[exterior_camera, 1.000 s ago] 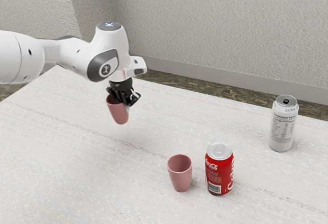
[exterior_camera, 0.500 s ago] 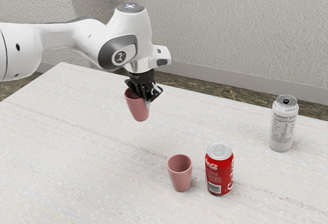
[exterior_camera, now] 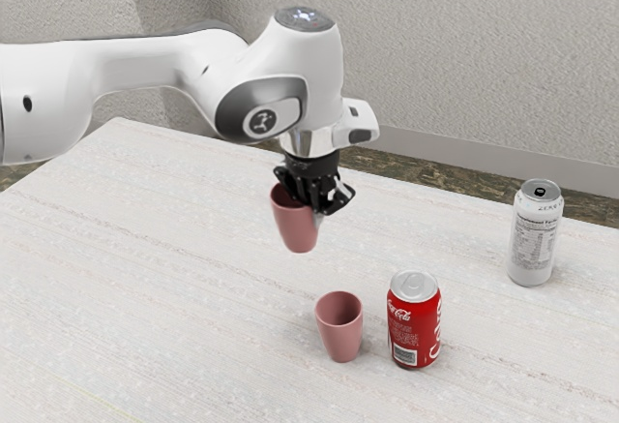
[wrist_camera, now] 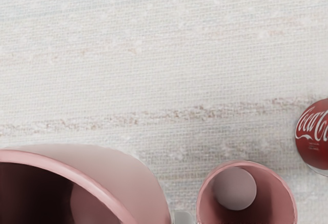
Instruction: Place the left cup onto the right cup
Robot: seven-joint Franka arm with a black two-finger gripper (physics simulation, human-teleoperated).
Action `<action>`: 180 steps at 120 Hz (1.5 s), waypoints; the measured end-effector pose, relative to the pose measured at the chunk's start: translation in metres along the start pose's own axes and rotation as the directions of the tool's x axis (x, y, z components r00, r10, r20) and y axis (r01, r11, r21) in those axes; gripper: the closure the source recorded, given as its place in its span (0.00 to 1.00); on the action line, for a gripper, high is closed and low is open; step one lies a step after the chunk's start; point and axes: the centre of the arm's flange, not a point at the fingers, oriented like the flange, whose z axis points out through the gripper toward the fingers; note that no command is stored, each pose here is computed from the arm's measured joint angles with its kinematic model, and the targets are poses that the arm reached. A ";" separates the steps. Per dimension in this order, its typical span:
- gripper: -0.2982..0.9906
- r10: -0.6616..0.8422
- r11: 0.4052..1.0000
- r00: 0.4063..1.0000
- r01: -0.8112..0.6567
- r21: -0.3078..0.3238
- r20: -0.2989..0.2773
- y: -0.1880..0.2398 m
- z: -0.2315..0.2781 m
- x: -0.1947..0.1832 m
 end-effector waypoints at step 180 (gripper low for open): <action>0.84 -0.333 0.943 0.942 0.332 0.016 0.051 0.085 0.041 -0.015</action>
